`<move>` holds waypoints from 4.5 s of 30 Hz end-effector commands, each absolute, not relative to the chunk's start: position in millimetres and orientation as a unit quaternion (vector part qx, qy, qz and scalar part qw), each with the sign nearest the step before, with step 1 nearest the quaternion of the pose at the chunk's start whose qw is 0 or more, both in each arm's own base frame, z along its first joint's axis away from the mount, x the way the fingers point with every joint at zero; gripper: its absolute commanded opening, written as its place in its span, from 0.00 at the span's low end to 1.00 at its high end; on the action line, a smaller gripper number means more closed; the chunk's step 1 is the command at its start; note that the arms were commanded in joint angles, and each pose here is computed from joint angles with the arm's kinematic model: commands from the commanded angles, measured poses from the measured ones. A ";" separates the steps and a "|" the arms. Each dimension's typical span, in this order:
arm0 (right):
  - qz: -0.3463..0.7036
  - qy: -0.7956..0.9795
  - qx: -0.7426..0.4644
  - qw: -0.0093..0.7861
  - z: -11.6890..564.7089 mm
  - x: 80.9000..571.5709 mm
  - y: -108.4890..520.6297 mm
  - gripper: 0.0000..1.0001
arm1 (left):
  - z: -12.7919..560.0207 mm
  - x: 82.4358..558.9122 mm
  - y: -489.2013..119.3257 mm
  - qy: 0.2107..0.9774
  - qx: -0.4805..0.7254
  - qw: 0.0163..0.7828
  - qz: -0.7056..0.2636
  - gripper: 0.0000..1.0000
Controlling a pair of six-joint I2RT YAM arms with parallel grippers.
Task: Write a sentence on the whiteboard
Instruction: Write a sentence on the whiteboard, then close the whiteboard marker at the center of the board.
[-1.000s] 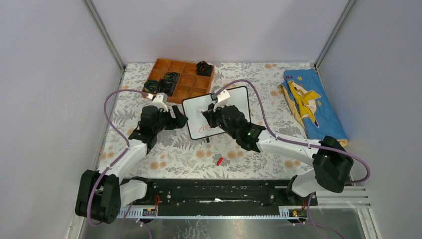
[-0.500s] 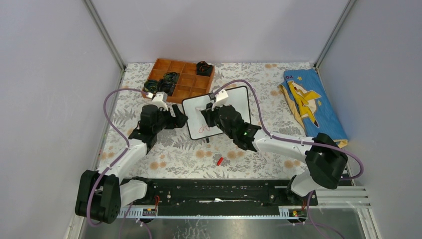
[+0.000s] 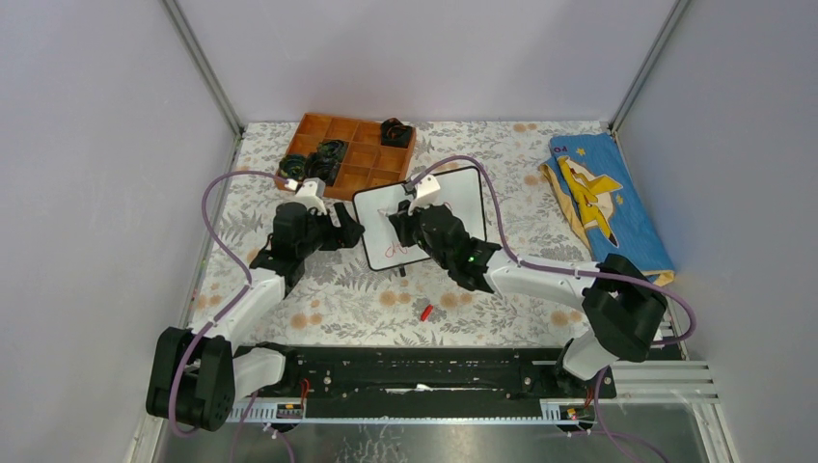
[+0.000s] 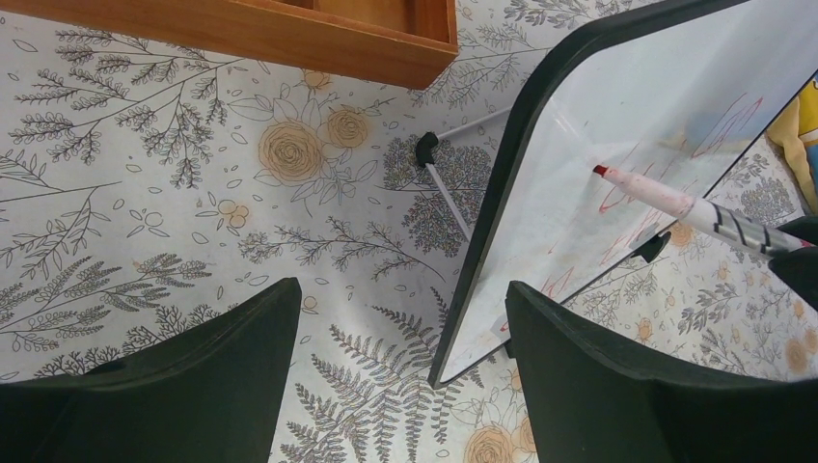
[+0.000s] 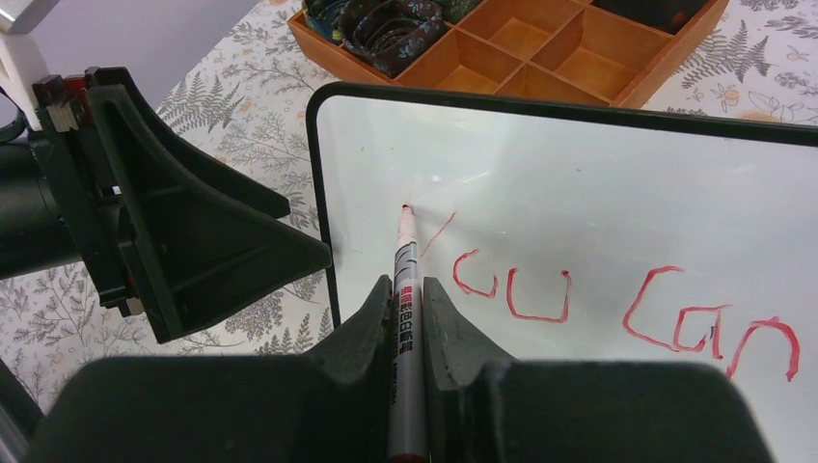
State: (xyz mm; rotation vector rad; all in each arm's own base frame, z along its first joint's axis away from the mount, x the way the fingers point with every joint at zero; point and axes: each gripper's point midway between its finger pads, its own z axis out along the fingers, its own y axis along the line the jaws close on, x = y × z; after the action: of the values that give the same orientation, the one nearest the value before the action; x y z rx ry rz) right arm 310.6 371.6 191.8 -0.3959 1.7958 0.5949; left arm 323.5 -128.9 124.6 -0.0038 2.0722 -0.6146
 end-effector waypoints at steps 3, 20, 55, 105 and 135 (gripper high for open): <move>0.272 0.745 -0.140 0.593 216.7 321.2 374.7 0.00 | 138.8 332.9 -128.7 0.836 0.009 0.490 -0.248 0.84; 0.255 0.753 -0.130 0.592 201.2 313.8 353.6 0.00 | 138.0 331.8 -128.7 0.837 0.010 0.489 -0.246 0.84; 0.314 0.740 -0.098 0.587 245.9 230.3 254.1 0.00 | 210.8 273.9 -49.5 0.813 -0.145 0.550 -0.121 0.99; 0.226 0.792 0.022 0.566 182.1 187.1 131.0 0.00 | 33.5 160.7 -336.5 0.922 0.276 0.219 -0.160 0.58; 0.224 0.785 0.011 0.577 195.4 189.0 132.2 0.00 | -3.9 159.1 -315.1 0.933 0.289 0.171 -0.130 0.30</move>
State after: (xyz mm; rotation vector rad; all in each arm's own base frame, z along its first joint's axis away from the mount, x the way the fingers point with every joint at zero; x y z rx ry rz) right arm 184.1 133.2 173.5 0.0047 1.8899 0.5181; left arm 165.6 -318.7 13.0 0.7900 2.6152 -0.3587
